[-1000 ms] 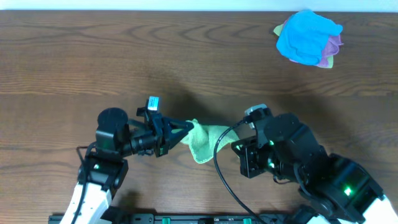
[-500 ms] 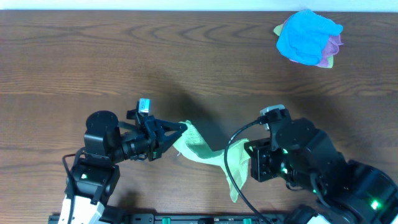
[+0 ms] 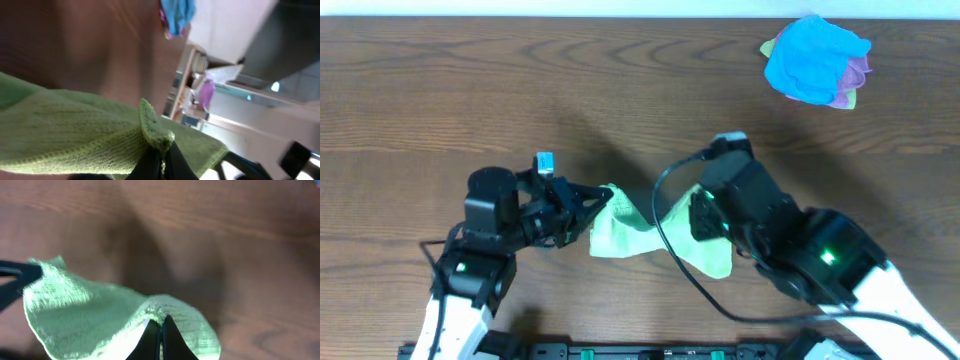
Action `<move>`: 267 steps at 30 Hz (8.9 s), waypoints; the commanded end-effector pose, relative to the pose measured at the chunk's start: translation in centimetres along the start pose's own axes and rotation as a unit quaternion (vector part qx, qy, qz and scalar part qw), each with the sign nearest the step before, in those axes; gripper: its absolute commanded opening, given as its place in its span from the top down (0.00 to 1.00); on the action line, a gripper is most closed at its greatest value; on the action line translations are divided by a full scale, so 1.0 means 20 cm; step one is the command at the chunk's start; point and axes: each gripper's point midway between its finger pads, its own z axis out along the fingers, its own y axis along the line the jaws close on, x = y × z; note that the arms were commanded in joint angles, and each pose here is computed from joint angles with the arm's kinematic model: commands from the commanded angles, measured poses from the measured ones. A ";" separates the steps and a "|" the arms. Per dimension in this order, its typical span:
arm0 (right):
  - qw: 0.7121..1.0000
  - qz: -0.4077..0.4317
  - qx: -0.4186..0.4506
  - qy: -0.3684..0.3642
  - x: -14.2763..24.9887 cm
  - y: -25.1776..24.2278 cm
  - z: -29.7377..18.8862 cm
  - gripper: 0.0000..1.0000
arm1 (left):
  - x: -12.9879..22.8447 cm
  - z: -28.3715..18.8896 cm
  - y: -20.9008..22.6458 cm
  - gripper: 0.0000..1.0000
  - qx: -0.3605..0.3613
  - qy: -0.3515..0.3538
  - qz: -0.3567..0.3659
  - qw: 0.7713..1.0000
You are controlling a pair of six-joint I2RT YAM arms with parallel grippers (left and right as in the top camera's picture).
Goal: Fold the cloth
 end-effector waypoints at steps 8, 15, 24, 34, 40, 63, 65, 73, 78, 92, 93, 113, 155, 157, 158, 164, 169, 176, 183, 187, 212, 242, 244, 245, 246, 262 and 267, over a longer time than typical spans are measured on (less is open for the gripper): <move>0.997 -0.032 0.070 -0.030 -0.23 -0.08 0.37 0.99 | -0.31 0.19 0.00 0.94 -0.001 -0.068 0.074 0.995; 0.994 -0.024 0.092 -0.050 -0.37 -0.19 0.59 0.99 | -0.53 0.31 0.01 0.94 -0.010 -0.113 0.099 0.989; 0.990 -0.028 0.099 -0.093 -0.53 -0.25 0.85 0.99 | -0.82 0.49 -0.02 0.94 -0.045 -0.150 0.153 0.976; 0.985 -0.023 0.121 -0.118 -0.60 -0.36 1.11 0.99 | -1.04 0.65 0.05 0.94 -0.065 -0.174 0.187 0.964; 0.983 -0.019 0.126 -0.130 -0.63 -0.40 1.19 0.99 | -1.10 0.66 0.10 0.94 -0.084 -0.199 0.194 0.957; 0.981 -0.020 0.121 -0.152 -0.71 -0.39 0.97 0.01 | -1.28 0.47 0.04 0.05 -0.097 -0.269 0.232 0.930; 0.986 -0.025 0.108 -0.123 -0.65 -0.39 0.93 0.01 | -1.24 0.44 0.08 0.05 -0.114 -0.243 0.233 0.935; 0.992 -0.040 0.088 -0.080 -0.59 -0.51 1.06 0.09 | -1.06 0.40 0.21 0.05 -0.167 -0.168 0.190 0.953; 0.995 -0.054 0.074 -0.045 -0.51 -0.61 1.24 0.08 | -0.99 0.42 0.25 0.05 -0.166 -0.136 0.148 0.965; 0.993 -0.104 0.061 0.005 -0.33 -0.64 1.52 0.09 | -0.97 0.43 0.24 0.05 -0.157 -0.135 0.113 0.972; 0.993 -0.107 0.058 0.006 -0.33 -0.63 1.52 0.09 | -0.97 0.43 0.24 0.05 -0.156 -0.134 0.113 0.972; 0.986 -0.118 0.056 -0.100 -0.54 -0.61 1.62 0.80 | -0.95 0.44 0.22 0.05 -0.145 -0.120 0.110 0.976; 0.988 0.031 0.069 -0.138 -0.64 -0.61 1.50 0.01 | -0.92 0.39 0.18 0.04 -0.098 -0.073 0.093 0.988; 0.988 0.044 0.055 -0.136 -0.66 -0.57 1.41 0.01 | -0.93 0.37 0.18 0.04 -0.092 -0.067 0.083 0.990; 0.988 0.048 0.049 -0.138 -0.68 -0.56 1.36 0.01 | -0.93 0.35 0.19 0.04 -0.091 -0.066 0.078 0.991; 0.989 0.103 0.033 -0.104 -0.65 -0.53 1.07 0.01 | -0.89 0.29 0.25 0.04 -0.109 -0.047 0.041 0.992; 0.992 0.122 0.005 -0.010 -0.46 -0.54 0.95 0.01 | -0.78 0.20 0.36 0.04 -0.158 -0.018 0.005 0.987; 0.979 0.178 -0.001 0.105 -0.19 -0.67 0.89 0.01 | -0.57 0.16 0.56 0.04 -0.188 0.021 -0.064 0.980; 0.963 0.222 -0.052 0.143 -0.05 -0.70 0.91 0.01 | -0.46 0.18 0.76 0.05 -0.173 0.018 -0.129 0.976; 0.957 0.233 -0.055 0.163 0.05 -0.69 0.94 0.01 | -0.44 0.21 0.83 0.05 -0.154 0.005 -0.149 0.977; 0.949 0.244 -0.059 0.193 0.16 -0.68 0.94 0.02 | -0.45 0.35 0.93 0.37 -0.234 -0.095 -0.081 0.964; 0.964 0.221 -0.055 0.137 0.11 -0.72 1.04 0.01 | -0.35 0.45 0.99 0.94 -0.244 -0.052 -0.056 0.967; 0.963 0.225 -0.055 0.134 0.14 -0.73 1.05 0.02 | -0.36 0.45 0.99 0.94 -0.238 -0.046 -0.055 0.969; 0.963 0.227 -0.054 0.135 0.15 -0.73 1.07 0.03 | -0.36 0.44 0.98 0.94 -0.235 -0.043 -0.056 0.969; 0.962 0.229 -0.053 0.137 0.18 -0.73 1.08 0.04 | -0.37 0.44 0.98 0.94 -0.233 -0.042 -0.058 0.970; 0.950 0.268 -0.066 0.143 0.31 -0.71 1.31 0.21 | -0.38 0.42 0.97 0.94 -0.221 -0.034 -0.063 0.973; 0.950 0.265 -0.070 0.148 0.33 -0.69 1.35 0.80 | -0.41 0.41 0.96 0.94 -0.217 -0.037 -0.058 0.974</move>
